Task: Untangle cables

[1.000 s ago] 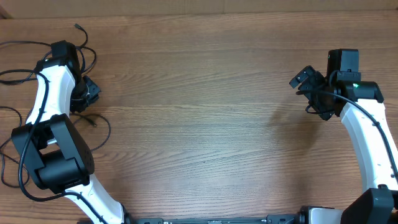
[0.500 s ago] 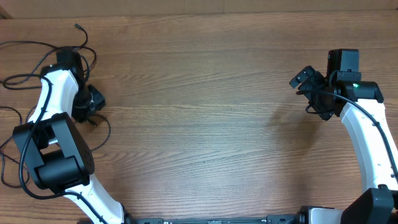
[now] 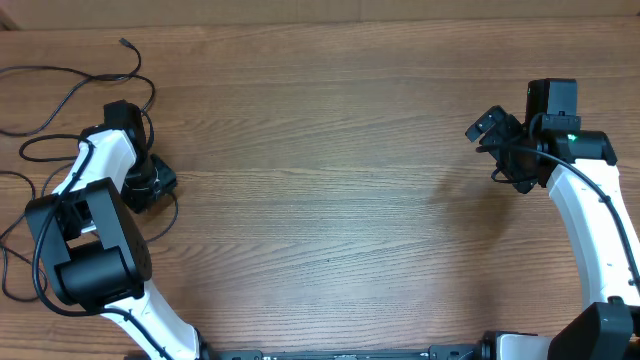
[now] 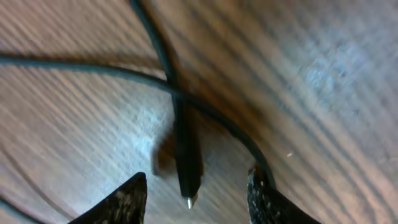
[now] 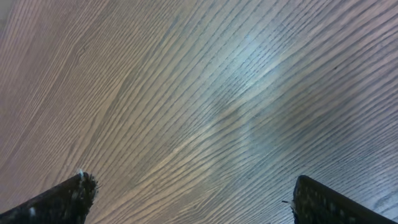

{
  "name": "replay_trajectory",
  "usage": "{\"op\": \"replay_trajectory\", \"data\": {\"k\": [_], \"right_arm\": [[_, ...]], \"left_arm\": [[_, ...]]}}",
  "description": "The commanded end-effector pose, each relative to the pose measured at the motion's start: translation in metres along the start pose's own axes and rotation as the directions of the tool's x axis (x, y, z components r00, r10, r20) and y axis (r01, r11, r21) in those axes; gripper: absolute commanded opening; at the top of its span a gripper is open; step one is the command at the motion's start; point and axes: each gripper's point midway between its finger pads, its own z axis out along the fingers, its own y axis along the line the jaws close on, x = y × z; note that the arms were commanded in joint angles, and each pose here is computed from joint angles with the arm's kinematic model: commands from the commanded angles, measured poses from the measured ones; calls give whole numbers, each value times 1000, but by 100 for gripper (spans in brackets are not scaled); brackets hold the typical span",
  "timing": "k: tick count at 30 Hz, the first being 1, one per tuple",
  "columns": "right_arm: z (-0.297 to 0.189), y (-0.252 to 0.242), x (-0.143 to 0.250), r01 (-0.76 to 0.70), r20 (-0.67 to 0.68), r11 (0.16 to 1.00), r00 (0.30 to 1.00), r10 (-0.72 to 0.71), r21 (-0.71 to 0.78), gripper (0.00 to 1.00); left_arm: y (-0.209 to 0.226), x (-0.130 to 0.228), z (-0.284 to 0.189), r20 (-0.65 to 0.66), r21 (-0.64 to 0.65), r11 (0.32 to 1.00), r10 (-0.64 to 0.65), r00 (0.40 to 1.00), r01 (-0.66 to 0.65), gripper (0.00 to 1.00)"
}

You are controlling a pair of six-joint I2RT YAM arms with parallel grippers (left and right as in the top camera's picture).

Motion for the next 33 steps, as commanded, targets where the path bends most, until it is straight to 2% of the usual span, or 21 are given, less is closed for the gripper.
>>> {"op": "replay_trajectory", "data": {"k": [1,3,8,12,18,24,33], "right_arm": [[-5,0,-5,-3,23,1000,1000,3,-5,100],[-5,0,-5,-3,23,1000,1000,3,-5,100],[-5,0,-5,-3,23,1000,1000,3,-5,100],[-5,0,-5,-3,23,1000,1000,3,-5,100],[-5,0,-5,-3,23,1000,1000,3,-5,100],[-5,0,-5,-3,23,1000,1000,3,-5,100],[-5,0,-5,-3,23,1000,1000,3,-5,100]], "left_arm": [[5,1,3,22,-8,1000,-4,1000,4,49],[5,0,6,30,-3,1000,-6,1000,6,40],[4,1,12,43,5,1000,-10,999,10,36],[3,-1,14,52,11,1000,-15,999,14,17],[0,-9,13,78,33,999,-26,997,24,5],[4,-36,1,125,64,995,-77,989,70,4],[5,-105,-68,213,203,971,-172,962,128,4]]}}
